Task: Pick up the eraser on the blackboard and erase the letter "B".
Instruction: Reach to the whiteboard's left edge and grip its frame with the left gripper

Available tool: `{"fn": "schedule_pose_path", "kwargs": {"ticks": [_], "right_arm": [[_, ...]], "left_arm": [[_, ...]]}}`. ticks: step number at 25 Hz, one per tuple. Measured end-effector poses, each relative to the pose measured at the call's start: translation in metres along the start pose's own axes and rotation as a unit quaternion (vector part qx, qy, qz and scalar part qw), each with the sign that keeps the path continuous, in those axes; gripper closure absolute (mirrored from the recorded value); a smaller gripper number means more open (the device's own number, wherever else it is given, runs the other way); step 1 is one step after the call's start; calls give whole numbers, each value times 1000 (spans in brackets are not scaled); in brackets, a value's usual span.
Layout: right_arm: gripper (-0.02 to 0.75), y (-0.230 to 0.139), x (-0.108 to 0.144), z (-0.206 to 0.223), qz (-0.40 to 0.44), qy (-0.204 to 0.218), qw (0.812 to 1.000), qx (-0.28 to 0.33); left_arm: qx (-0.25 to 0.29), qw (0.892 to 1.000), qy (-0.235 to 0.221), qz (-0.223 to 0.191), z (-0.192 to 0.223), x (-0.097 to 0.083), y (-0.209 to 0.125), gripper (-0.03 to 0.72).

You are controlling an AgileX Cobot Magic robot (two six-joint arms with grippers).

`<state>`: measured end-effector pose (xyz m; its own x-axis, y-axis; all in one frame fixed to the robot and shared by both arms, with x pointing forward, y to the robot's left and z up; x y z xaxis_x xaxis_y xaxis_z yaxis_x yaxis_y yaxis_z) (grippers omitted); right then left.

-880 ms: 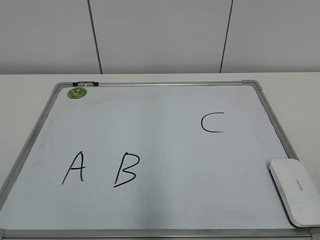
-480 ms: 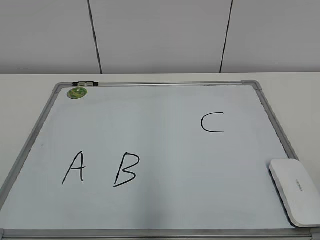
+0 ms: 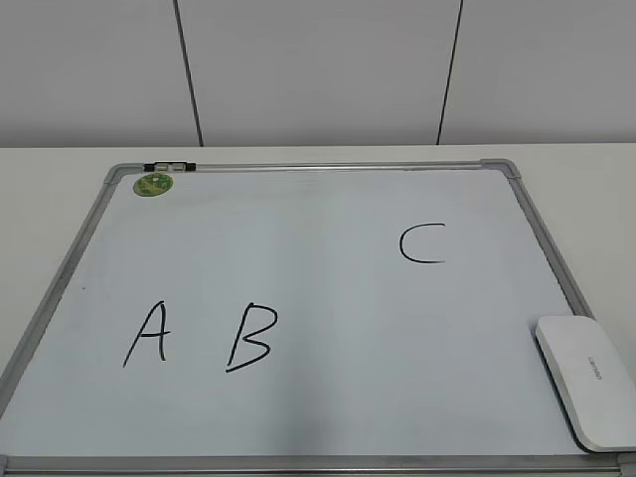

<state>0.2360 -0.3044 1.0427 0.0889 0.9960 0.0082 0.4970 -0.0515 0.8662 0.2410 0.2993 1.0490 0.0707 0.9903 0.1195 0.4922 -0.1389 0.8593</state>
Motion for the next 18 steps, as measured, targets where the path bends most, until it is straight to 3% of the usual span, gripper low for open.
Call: {"fn": "schedule_pose_path", "kwargs": {"ticks": [7,18], "right_arm": [[147,0,0,0,0,0,1000,0],[147,0,0,0,0,0,1000,0]], "left_arm": [[32,999,-6,-1,2,4,28,40],[98,995,-30,-17,60,8,69,44]]}}
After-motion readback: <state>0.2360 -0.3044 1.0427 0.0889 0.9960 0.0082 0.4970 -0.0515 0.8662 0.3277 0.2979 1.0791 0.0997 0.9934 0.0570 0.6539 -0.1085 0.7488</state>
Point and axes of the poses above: a point on each arm's last joint axis where the gripper is mounted, z pointing out along that axis toward the gripper, x along the wrist's bending axis when the last joint is at zero, y = z × x, the point moved 1 cm from there along z, pointing out along that axis toward the gripper, and after that the axes turned 4 degrees about z, right-handed, at the moved point
